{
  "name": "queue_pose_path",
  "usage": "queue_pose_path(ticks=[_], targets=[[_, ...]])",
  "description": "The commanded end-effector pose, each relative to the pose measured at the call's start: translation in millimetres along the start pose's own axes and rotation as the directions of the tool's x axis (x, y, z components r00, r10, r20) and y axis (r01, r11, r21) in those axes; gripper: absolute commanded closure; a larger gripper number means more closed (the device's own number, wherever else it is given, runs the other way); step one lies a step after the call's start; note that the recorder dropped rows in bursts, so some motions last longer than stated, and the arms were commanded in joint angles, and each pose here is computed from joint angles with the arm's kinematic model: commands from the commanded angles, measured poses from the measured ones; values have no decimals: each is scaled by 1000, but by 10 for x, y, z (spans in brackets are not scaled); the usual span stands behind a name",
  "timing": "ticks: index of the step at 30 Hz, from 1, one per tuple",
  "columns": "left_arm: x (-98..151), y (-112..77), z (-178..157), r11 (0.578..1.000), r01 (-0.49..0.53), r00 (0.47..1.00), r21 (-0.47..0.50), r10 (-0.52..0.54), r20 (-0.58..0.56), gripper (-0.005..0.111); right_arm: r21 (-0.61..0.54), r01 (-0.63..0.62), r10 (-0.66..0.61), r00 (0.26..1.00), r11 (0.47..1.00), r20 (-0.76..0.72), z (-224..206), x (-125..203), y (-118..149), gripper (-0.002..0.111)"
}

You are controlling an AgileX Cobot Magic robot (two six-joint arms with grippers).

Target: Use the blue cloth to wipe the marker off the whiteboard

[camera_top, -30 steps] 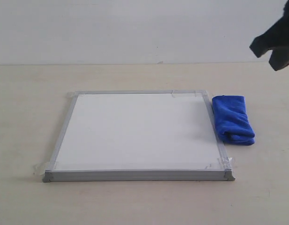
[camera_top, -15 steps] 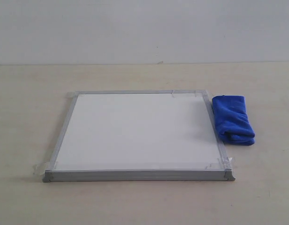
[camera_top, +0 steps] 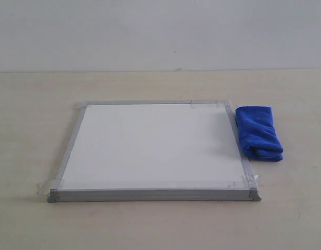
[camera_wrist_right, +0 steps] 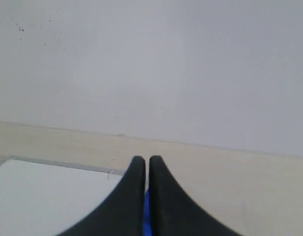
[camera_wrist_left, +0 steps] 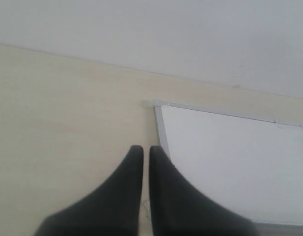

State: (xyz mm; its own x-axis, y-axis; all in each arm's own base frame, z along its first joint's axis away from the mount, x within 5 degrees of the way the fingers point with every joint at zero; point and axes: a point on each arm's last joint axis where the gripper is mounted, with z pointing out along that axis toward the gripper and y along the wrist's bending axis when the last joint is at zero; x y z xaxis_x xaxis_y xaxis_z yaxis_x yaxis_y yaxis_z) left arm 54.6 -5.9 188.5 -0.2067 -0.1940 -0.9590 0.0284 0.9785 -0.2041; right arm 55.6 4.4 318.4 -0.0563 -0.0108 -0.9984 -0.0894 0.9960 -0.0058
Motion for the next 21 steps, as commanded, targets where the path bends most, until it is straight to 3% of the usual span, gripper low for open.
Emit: queue_pose_path(ticks=[1, 8, 21], targets=[[12, 5, 1, 1000, -3, 1000, -4, 3, -1, 102, 6, 59, -59, 997, 998, 46, 81, 501, 3, 108], [12, 5, 1, 1000, -3, 1000, -4, 3, -1, 102, -2, 72, -72, 997, 997, 23, 99, 1148, 13, 108], [12, 5, 1, 1000, -3, 1000, -4, 3, -1, 102, 103, -20, 37, 985, 994, -168, 56, 1336, -45, 108]])
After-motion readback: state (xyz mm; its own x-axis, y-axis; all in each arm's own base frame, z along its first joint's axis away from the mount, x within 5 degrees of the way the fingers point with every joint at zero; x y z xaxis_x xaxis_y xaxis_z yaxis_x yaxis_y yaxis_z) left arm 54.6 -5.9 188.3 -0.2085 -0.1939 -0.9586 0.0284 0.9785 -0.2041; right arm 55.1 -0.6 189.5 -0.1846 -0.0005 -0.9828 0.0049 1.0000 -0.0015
